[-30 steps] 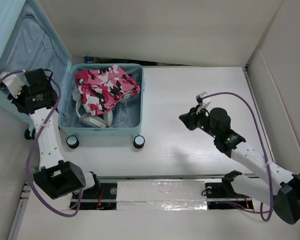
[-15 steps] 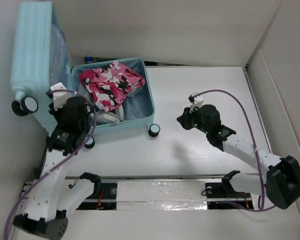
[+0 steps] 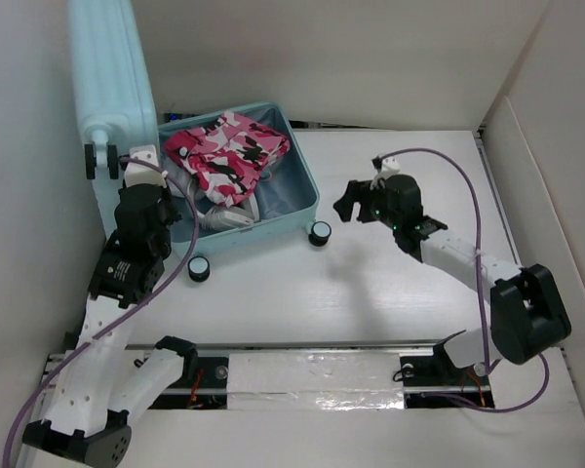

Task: Pack the luggage

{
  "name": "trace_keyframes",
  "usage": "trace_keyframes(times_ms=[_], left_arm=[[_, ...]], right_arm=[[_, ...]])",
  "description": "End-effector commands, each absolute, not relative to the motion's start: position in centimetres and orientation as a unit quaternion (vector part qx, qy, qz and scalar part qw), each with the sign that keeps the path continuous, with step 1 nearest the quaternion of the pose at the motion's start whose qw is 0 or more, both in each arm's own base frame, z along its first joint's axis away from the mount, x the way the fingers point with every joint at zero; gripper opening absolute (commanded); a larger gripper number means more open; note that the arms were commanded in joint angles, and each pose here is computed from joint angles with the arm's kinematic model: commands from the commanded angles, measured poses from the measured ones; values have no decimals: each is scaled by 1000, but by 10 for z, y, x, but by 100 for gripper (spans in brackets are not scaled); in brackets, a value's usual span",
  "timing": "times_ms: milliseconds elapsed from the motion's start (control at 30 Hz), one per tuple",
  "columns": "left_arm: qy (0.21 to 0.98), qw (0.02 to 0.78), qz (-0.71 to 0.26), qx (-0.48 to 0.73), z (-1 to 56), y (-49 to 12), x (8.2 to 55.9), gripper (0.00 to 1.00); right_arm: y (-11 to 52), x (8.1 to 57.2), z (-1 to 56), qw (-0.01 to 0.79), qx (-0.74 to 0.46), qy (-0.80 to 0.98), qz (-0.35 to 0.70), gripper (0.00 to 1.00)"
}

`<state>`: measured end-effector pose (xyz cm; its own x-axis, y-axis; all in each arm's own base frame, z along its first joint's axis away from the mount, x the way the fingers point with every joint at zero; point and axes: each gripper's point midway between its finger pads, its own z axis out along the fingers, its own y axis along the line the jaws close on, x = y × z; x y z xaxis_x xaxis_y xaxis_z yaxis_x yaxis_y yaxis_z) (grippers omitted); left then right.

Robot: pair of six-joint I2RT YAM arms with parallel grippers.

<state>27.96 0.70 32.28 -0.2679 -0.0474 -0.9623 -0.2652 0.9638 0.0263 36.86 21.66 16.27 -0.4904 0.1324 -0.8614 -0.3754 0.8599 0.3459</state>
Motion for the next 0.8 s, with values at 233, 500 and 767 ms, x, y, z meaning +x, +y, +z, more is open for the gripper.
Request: trace_keyframes(times_ms=[233,500,767], left_arm=[[761,638,-122,-15,358,-84,305,0],[760,623,-181,31,343,-114,309,0],[777,580,-235,69,309,-154,321,0]], right_arm=[[287,434,173,462,-130,823,304,82],[352,408,108,392,-179,846,315,27],[368,345,116,404,-162,814,384,0]])
